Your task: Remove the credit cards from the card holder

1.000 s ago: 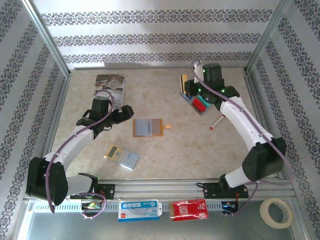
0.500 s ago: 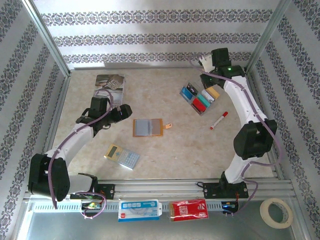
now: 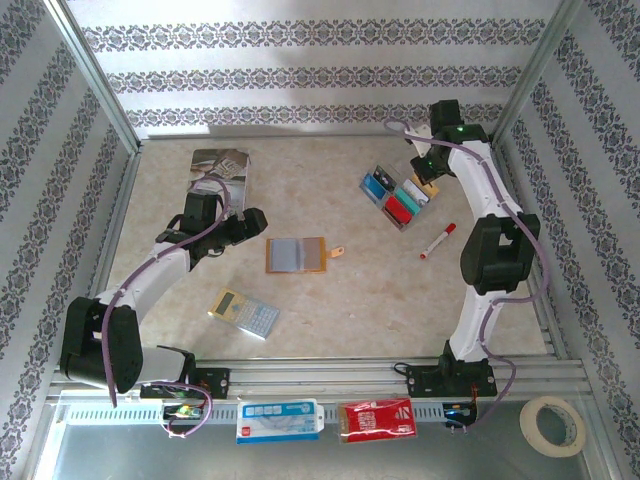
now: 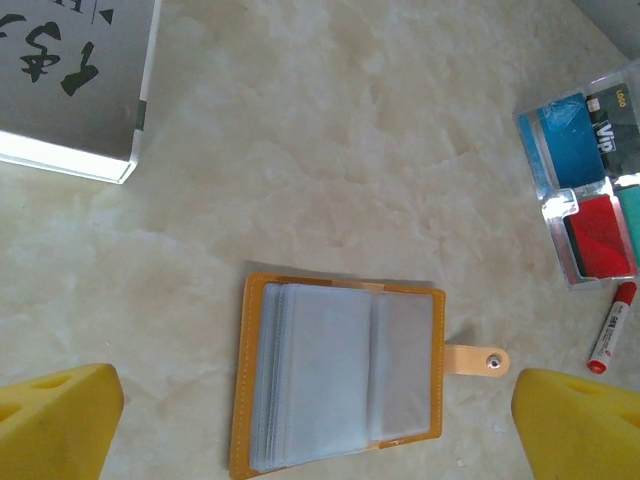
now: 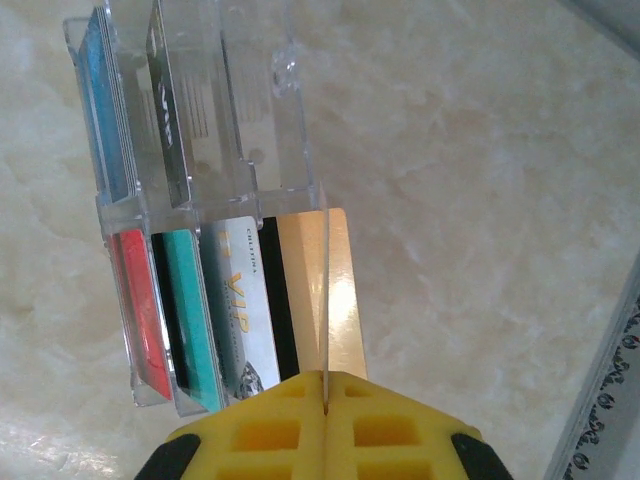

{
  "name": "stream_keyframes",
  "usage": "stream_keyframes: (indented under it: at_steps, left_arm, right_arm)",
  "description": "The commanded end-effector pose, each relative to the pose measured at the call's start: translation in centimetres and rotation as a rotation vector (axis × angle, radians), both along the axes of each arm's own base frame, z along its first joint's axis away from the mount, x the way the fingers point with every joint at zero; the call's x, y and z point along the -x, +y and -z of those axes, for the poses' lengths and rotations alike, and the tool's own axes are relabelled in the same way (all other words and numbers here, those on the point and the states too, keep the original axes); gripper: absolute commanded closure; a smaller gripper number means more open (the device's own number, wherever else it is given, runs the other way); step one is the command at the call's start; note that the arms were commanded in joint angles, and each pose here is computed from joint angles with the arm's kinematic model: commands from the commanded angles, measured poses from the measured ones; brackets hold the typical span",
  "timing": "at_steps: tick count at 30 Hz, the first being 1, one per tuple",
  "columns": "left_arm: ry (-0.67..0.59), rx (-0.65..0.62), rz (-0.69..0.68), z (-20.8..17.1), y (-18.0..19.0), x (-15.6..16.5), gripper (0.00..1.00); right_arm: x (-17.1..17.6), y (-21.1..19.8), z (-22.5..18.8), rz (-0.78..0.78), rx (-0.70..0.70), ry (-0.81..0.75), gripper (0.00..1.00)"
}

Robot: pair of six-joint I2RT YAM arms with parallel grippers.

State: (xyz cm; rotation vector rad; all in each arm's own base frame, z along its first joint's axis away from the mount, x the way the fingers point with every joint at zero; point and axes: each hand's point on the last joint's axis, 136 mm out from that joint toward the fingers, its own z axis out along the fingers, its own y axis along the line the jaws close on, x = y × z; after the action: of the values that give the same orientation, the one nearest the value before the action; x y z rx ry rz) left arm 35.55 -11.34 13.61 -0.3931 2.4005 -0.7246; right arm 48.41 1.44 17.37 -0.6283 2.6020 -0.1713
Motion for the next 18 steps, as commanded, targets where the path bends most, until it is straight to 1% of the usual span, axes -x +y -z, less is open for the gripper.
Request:
stream_keyframes:
  at_steps: [1,6,12,18]
  left_arm:
    - [-0.028,0.033,-0.019,-0.9,0.3,-0.9,0.0]
    - [-0.014,0.038,-0.021,-0.4,0.4,-0.8,0.0]
    - [-0.007,0.036,-0.019,0.0,0.5,-0.9,0.0]
    - [0.011,0.048,-0.013,0.8,0.3,-0.8,0.0]
  right_arm:
    - [0.2,-0.5,0.3,-0.009,0.011,0.021,1.0]
    - [0.3,-1.1,1.7,-0.007,0.004,0.047,1.0]
    - [0.8,-0.4,2.6,-0.022,-0.046,0.093,1.0]
    - [0.7,-0.5,3.2,-0.019,-0.042,0.105,1.0]
